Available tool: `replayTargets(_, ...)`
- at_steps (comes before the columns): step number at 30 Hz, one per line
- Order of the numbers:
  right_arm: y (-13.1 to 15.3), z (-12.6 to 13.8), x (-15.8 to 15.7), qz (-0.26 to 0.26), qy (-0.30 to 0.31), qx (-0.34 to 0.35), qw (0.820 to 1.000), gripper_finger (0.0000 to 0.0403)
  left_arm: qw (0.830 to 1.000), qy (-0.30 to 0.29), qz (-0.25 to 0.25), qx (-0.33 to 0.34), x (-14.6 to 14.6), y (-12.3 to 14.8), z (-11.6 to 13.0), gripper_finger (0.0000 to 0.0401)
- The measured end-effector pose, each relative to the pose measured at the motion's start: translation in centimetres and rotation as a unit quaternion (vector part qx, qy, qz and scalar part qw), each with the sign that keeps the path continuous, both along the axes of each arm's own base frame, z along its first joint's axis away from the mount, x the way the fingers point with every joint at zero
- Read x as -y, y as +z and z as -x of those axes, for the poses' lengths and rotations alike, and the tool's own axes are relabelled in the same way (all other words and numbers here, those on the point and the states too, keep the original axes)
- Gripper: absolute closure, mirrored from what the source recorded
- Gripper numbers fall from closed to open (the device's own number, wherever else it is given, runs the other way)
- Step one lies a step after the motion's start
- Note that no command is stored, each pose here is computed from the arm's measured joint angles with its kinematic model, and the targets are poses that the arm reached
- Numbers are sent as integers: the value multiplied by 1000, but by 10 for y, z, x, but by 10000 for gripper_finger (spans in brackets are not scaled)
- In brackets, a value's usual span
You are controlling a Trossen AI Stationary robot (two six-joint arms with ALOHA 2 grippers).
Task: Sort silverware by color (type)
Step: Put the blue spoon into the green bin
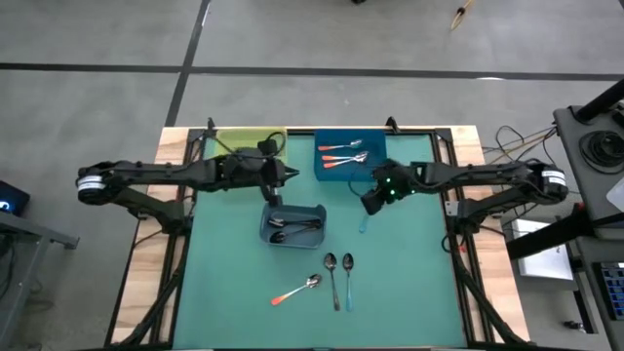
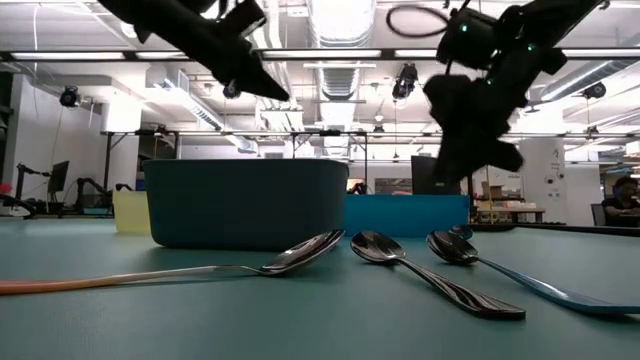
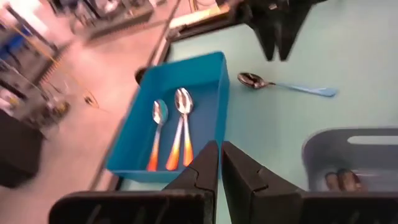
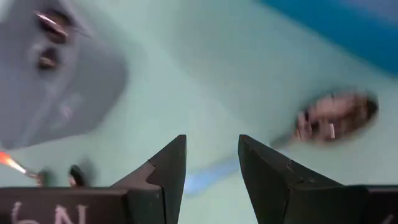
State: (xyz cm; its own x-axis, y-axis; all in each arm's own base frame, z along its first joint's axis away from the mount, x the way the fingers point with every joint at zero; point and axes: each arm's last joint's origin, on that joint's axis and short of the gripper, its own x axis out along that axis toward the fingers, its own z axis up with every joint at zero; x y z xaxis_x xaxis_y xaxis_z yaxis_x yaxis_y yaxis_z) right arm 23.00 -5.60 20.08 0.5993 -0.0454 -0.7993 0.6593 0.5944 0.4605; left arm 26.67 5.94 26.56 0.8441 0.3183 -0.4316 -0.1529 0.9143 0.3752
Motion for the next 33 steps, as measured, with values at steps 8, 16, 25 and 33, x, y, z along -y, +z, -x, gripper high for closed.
replayTargets(8, -16, 3, -3, -78, -106, -68, 989, 266, 994, -13, -88, 62, -3, 10, 23, 399)
replayTargets(16, -4, -6, -14, -76, -158, -45, 984, 266, 989, 13, -132, 72, -18, 12, 36, 399)
replayTargets(25, 5, -39, -24, -59, -145, -78, 985, 266, 986, 53, -140, 78, -36, 16, 42, 399)
replayTargets(33, 4, -54, -20, -10, -163, -252, 954, 266, 985, 54, -142, 75, -37, 16, 42, 399)
